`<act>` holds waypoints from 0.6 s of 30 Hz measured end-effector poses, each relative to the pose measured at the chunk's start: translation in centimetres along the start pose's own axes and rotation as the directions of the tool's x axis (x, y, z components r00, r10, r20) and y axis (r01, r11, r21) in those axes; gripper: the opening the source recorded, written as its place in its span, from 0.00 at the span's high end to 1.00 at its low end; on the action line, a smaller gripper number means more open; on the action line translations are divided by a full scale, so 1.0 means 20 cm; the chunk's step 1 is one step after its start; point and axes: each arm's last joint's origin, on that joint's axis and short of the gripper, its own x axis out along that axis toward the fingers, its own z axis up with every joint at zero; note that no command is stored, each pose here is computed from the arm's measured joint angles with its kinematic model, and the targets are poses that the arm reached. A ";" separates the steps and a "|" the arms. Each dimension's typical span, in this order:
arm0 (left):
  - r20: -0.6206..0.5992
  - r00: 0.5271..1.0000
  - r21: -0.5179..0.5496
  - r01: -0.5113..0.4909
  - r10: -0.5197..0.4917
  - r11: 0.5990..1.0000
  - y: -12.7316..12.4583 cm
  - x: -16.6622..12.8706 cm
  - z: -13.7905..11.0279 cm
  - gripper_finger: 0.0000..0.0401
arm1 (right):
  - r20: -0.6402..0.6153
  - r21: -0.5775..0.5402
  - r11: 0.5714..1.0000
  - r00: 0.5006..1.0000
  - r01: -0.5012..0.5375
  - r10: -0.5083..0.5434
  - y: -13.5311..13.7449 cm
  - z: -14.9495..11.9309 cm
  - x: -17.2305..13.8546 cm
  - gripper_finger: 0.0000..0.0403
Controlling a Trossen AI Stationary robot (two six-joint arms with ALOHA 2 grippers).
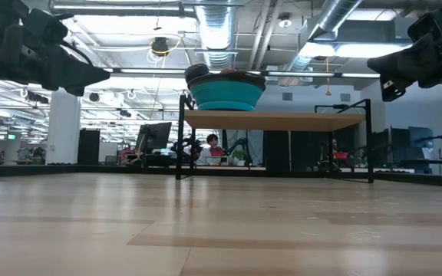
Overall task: Pick & Place Fruit
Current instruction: Return to Home Position
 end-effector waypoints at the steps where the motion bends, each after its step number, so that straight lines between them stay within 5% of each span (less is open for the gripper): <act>1: 0.001 1.000 0.000 0.000 0.000 1.000 0.00 0.00 0.00 0.99 | 0.000 0.000 1.000 1.000 0.000 0.000 0.00 0.00 0.00 0.99; 18: 0.069 0.997 -0.003 -0.021 0.021 1.000 0.01 -0.02 0.03 0.99 | 0.001 0.000 1.000 1.000 0.000 0.000 0.00 0.00 0.00 0.99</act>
